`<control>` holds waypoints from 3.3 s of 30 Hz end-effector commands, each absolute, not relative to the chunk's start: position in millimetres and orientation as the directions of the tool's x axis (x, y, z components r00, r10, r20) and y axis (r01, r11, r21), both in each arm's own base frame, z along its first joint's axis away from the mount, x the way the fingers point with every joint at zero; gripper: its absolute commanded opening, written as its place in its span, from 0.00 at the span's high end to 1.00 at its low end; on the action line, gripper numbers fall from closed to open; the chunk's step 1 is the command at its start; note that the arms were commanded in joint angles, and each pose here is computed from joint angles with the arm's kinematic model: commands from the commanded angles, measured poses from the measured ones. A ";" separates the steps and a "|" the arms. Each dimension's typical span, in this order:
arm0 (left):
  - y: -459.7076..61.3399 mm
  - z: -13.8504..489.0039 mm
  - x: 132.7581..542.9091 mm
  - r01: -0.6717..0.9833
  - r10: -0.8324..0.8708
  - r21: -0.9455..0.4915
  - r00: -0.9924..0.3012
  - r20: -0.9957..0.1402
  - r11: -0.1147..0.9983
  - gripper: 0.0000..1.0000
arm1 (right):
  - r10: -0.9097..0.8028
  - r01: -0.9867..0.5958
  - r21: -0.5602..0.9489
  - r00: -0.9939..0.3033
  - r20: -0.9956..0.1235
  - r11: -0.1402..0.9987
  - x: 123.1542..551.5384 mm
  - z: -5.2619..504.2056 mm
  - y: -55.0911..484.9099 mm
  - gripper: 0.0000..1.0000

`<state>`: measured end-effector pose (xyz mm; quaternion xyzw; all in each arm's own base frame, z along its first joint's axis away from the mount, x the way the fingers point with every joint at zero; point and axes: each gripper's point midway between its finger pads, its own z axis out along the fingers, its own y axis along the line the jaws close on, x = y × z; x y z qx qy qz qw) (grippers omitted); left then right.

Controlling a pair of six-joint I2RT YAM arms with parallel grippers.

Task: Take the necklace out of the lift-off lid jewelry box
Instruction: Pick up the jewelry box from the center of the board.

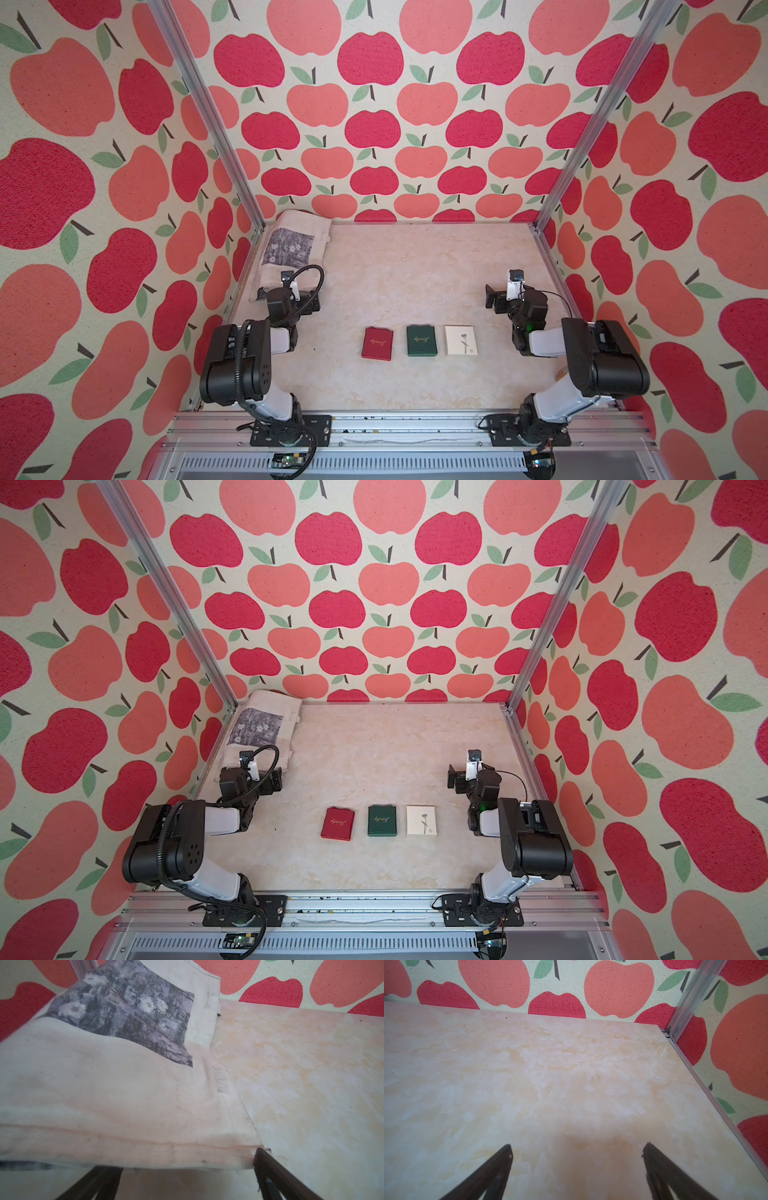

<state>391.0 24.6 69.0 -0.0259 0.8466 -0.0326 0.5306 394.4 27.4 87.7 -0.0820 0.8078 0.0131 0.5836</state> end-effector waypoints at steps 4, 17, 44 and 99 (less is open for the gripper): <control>29.9 82.2 400.2 -0.058 -0.058 -0.037 -0.425 -0.903 0.998 0.01 | -0.122 0.020 -0.136 -0.315 -0.941 0.991 397.8 97.3 6.1 0.01; -23.9 260.8 392.8 0.006 -0.097 -0.113 -0.464 -0.880 0.994 0.01 | -0.192 0.041 -0.232 -0.432 -0.881 0.972 389.5 219.2 44.9 0.01; -192.8 253.9 263.5 0.487 -0.023 -0.166 -0.287 -0.958 0.858 0.01 | -0.198 -0.255 0.076 -0.880 -0.431 0.964 222.2 88.2 174.4 0.01; -251.9 251.0 254.8 0.674 0.198 0.019 -0.190 -0.962 0.739 0.01 | -0.235 -0.309 0.125 -0.881 -0.411 0.943 241.8 116.1 163.5 0.15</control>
